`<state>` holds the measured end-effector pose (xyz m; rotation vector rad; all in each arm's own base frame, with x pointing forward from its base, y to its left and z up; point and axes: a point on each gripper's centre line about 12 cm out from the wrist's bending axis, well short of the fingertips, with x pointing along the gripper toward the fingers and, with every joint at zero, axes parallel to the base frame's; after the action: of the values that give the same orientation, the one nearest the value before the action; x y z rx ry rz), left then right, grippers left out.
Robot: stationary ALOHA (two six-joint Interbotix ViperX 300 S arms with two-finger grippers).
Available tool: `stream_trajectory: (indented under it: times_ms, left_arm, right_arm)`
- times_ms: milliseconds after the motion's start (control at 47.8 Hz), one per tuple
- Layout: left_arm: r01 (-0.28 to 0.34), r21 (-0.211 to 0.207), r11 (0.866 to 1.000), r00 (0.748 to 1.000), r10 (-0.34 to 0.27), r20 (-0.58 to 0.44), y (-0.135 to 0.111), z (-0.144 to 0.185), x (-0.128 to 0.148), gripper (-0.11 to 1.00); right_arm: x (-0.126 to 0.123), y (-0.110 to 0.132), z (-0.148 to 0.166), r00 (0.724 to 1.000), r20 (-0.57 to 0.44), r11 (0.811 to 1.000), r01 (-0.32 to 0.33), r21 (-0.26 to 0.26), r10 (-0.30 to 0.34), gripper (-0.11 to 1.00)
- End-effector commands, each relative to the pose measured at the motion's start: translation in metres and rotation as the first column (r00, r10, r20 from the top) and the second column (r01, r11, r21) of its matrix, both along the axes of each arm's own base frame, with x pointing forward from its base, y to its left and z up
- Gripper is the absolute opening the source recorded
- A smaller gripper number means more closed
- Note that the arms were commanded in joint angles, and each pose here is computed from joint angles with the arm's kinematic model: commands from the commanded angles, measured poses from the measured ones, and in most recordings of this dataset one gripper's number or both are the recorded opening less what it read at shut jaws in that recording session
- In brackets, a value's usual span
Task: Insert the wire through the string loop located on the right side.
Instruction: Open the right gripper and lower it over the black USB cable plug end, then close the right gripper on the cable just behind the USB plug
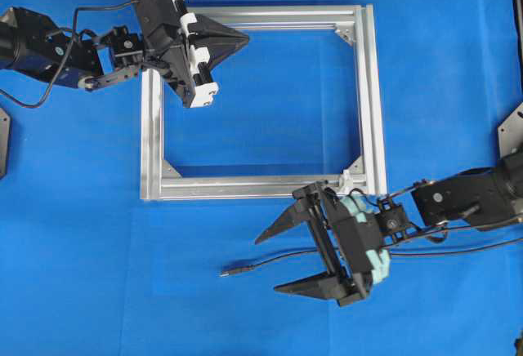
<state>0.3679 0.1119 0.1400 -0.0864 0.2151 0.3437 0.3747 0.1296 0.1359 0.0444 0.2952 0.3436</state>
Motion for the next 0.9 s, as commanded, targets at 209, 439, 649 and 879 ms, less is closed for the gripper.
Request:
stream_trajectory:
  times_ms: [209, 439, 649, 879]
  left_arm:
    - [0.002, 0.013, 1.000, 0.999, -0.003, 0.041, 0.000, 0.015, 0.002, 0.00]
    - [0.004, 0.010, 1.000, 1.000, -0.004, 0.029, 0.000, 0.013, 0.002, 0.00]
    - [0.005, 0.007, 1.000, 1.000, -0.005, 0.021, -0.001, 0.012, 0.001, 0.00]
    - [0.005, 0.007, 1.000, 1.000, -0.005, 0.022, -0.001, 0.012, 0.001, 0.00]
  right_arm:
    - [0.011, 0.012, -0.026, 0.998, -0.060, 0.999, 0.030, 0.024, -0.028, 0.83]
    - [0.015, 0.012, -0.049, 0.992, -0.113, 0.997, 0.067, 0.028, -0.064, 0.83]
    - [0.015, 0.011, -0.052, 0.990, -0.125, 0.997, 0.077, 0.028, -0.073, 0.82]
    - [0.015, 0.012, -0.053, 0.989, -0.129, 0.997, 0.074, 0.027, -0.070, 0.62]
